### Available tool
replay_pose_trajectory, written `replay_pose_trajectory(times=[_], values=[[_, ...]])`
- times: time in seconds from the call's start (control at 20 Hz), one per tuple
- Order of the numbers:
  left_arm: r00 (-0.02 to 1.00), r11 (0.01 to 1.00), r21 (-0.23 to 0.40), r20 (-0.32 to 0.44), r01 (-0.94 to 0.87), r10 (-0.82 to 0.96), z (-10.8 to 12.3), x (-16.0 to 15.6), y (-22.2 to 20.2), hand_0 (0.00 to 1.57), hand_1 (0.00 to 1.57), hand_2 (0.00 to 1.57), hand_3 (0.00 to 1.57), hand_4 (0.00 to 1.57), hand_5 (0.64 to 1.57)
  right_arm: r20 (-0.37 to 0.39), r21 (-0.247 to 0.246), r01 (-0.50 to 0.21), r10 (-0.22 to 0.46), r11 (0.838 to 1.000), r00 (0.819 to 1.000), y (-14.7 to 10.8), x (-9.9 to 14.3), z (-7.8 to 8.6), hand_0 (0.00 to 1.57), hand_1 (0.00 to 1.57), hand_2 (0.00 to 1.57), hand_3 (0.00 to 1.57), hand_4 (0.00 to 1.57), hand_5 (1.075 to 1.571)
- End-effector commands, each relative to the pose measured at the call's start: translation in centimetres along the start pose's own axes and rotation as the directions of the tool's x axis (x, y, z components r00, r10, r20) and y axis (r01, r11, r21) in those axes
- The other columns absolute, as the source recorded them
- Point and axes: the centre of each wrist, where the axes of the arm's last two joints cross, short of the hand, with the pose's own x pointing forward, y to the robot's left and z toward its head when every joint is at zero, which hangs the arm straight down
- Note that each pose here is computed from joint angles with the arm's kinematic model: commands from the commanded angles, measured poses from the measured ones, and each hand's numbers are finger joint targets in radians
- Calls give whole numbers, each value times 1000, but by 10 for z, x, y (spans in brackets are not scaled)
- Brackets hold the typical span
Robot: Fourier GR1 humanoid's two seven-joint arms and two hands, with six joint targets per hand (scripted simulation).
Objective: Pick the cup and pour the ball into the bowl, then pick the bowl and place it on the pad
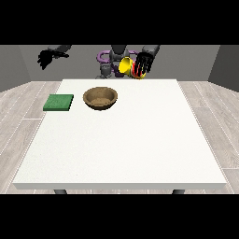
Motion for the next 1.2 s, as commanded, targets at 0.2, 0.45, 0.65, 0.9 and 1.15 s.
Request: replay_pose_trajectory(times=[0.2,0.45,0.65,0.9,1.15], values=[[891,919,2,244,395,-384,8,72,-18,1490,1490,1571,1571,1505,1316,-22,2,3,-3,1000,1000,-14,-4,6,0,0,0,0,0,1571],[710,782,77,369,619,-599,8,109,-20,1509,1509,1571,1571,1571,1042,25,31,15,-16,999,1000,11,0,-21,0,0,0,0,0,1570],[517,620,158,418,768,-747,16,119,-27,1520,1520,1571,1571,1504,1232,-4,7,26,-26,1000,1000,-2,-16,1,0,0,0,0,0,1571],[378,529,199,502,825,-778,32,136,-37,1451,1451,1571,1571,1529,1143,-60,-44,0,-3,999,998,-18,-11,6,0,0,0,0,0,1571],[392,534,197,484,823,-782,29,147,-31,1446,1446,1571,1571,1529,1134,-61,7,28,-28,1000,998,9,-4,-17,0,0,0,0,0,1569]])
